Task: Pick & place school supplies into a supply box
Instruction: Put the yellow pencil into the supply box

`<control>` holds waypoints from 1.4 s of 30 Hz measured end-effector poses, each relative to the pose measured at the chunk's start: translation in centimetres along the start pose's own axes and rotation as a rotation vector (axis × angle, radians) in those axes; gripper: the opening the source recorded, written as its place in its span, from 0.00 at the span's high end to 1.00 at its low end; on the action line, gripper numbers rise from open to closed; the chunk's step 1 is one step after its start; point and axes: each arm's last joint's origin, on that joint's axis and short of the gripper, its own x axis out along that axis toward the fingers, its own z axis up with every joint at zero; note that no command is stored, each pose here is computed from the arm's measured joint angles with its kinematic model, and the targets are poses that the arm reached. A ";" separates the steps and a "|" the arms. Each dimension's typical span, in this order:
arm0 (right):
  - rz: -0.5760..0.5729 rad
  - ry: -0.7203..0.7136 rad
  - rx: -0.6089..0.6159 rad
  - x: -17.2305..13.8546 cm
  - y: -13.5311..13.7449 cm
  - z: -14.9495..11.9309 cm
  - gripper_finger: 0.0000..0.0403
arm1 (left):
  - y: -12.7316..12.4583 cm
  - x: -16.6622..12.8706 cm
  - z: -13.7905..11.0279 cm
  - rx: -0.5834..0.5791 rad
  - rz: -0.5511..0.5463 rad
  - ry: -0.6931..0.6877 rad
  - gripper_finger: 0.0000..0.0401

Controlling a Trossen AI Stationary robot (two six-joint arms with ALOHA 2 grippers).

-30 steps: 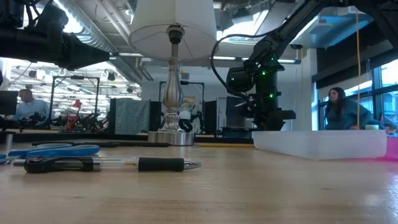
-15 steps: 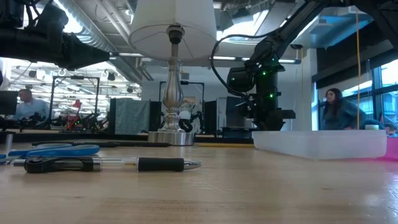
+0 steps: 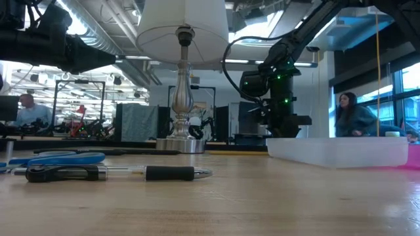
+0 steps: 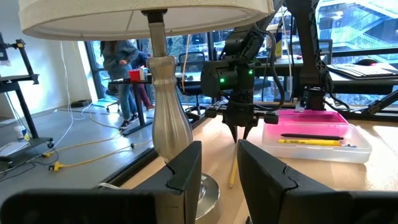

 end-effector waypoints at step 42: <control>-0.001 -0.002 -0.006 -0.3 0.2 0.0 0.76 | 0.0 0.0 0.0 0.139 0.002 0.000 0.76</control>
